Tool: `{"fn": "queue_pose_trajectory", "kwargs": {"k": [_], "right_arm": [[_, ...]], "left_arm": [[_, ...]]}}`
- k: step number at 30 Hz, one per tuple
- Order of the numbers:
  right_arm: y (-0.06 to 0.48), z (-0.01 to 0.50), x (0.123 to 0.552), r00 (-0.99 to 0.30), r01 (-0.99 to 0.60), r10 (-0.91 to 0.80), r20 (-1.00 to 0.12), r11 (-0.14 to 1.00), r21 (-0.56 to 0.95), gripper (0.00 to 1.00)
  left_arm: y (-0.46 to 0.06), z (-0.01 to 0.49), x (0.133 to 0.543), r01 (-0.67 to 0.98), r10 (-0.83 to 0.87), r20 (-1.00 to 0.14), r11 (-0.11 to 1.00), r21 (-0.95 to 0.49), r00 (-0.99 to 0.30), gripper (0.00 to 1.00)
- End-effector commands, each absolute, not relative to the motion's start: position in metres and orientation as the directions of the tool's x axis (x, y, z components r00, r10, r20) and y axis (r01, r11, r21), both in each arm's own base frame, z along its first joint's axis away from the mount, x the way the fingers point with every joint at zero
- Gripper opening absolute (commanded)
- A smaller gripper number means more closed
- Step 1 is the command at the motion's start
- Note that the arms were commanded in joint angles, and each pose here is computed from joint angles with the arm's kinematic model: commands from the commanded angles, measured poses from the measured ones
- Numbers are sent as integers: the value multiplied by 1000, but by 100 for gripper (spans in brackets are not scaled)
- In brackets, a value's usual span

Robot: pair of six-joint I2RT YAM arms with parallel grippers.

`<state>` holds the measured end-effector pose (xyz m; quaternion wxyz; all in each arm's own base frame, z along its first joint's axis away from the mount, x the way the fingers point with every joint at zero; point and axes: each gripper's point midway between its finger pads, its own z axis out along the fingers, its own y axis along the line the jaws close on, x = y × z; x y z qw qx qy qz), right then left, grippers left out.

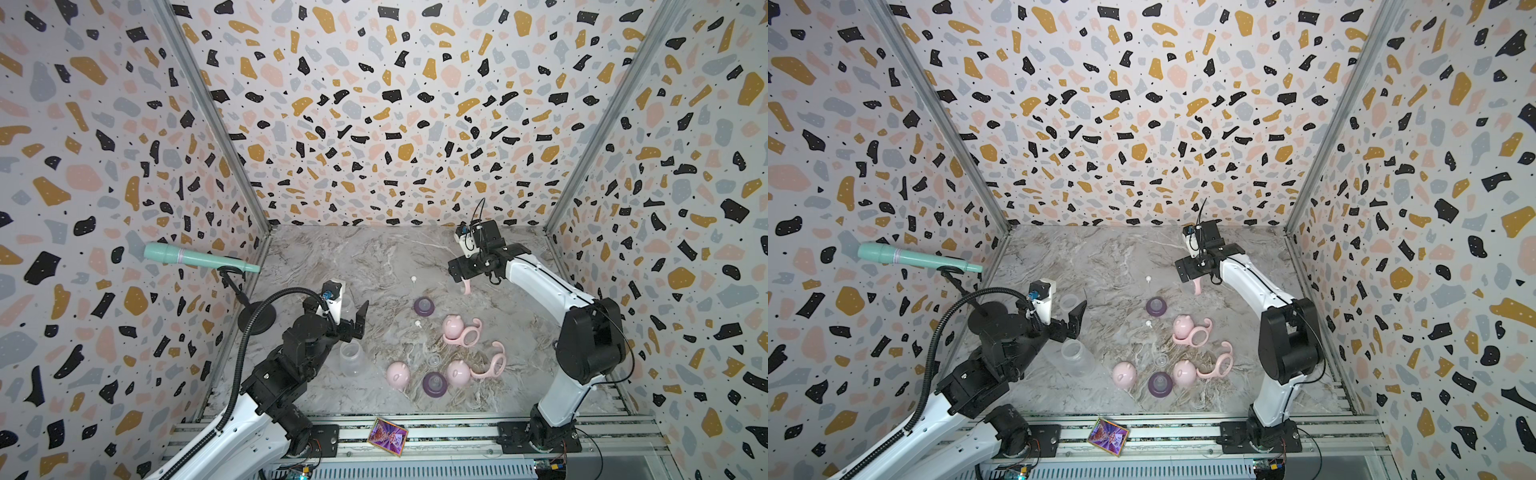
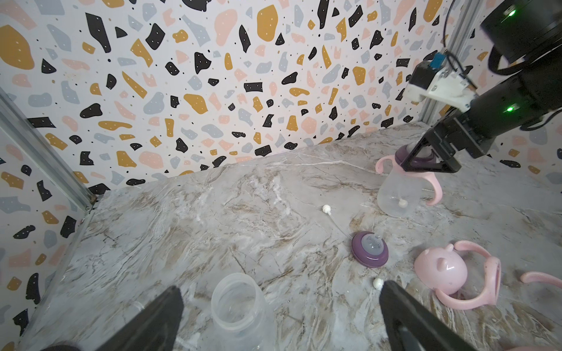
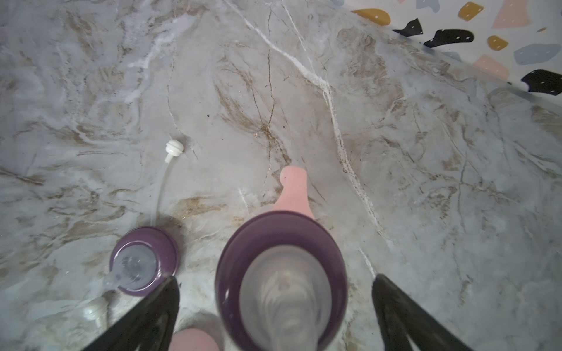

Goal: Assemble the baby bottles
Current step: Place the baby bottle at the center of the board, then pick up the lid from the center of the board.

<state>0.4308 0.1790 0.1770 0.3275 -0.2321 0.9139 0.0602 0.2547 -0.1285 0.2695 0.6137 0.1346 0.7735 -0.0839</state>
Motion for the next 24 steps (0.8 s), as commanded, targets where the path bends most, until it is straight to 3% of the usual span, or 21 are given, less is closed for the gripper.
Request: {"fn": "queue_pose_trajectory", "kwargs": {"k": [1,11,18,24], "right_arm": [[186,211,397,-662,-462,-370,-652,886,-33,99],[211,150,292,-741,-522,-410,-531,850,73,88],[205,96,284,-795,-488,-404,-453,869,82,79],[206,70,293,-811,-467,-384,-442,880,92,80]], "left_arm": [[-121,269,258,264,105,-973,963,48,-204,100],[-114,270,259,227,83,-977,973,37,-198,100],[-116,273,256,243,71,-979,970,23,-189,100],[-117,271,255,256,75,-977,966,23,-198,100]]}}
